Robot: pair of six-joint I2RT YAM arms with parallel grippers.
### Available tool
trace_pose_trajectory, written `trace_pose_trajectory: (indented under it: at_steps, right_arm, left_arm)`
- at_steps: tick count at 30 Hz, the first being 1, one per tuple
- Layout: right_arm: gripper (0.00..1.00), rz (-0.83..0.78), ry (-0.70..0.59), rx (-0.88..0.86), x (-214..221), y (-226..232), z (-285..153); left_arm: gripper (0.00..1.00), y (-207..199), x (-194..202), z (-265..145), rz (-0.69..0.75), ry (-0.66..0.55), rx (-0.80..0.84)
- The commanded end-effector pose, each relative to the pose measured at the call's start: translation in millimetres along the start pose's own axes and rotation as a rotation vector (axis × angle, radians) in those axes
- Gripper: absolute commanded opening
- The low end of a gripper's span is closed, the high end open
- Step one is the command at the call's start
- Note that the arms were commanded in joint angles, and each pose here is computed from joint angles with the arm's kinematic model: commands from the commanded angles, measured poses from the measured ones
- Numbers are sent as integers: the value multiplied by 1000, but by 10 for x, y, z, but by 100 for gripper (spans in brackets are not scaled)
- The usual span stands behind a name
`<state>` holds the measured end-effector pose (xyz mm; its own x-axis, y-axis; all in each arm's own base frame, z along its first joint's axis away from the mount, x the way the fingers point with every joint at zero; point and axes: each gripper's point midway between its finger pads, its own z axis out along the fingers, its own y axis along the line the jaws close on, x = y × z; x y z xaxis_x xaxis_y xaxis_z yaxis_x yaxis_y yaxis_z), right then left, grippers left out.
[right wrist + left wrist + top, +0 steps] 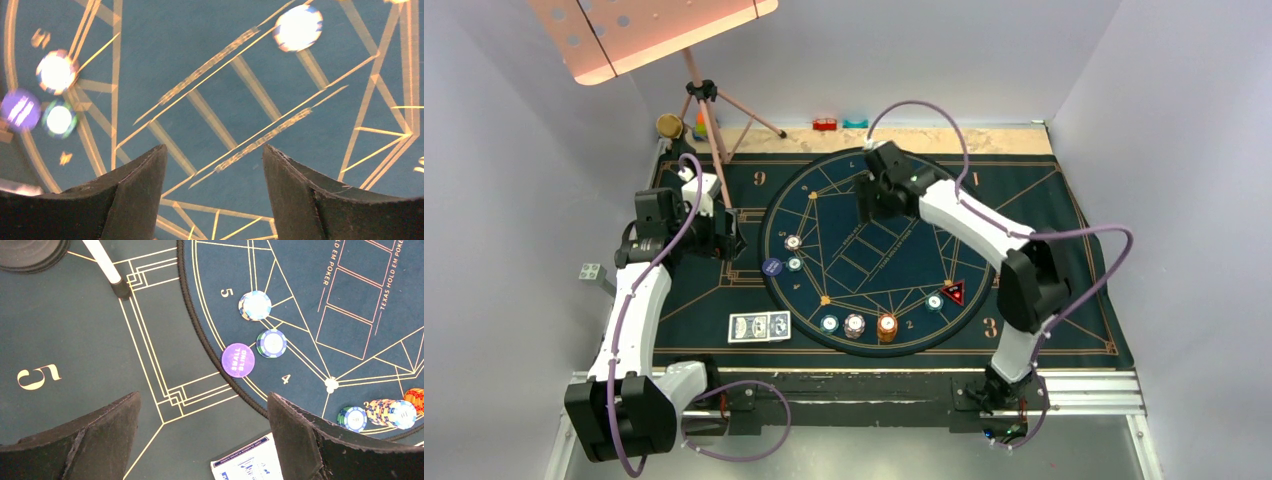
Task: Distribute texas hold em gaming equipment
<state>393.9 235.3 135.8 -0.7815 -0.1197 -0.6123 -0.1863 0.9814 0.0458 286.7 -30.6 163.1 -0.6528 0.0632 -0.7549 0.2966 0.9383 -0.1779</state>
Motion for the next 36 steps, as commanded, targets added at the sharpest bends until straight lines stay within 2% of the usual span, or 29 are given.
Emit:
trace_pose_trajectory:
  at_steps: [1, 8, 16, 36]
  right_arm:
    - [74, -177, 61, -173, 581, 559, -332]
    - [79, -403, 173, -334, 1403, 960, -716]
    - [83, -492, 253, -422, 1939, 1094, -854]
    - [83, -573, 332, -415, 2327, 1115, -662]
  left_arm:
    - [100, -16, -74, -27, 30, -37, 15]
    - [100, -18, -73, -28, 29, -37, 16]
    - [100, -13, -77, -30, 30, -38, 12]
    - [100, -15, -86, -40, 29, -42, 10]
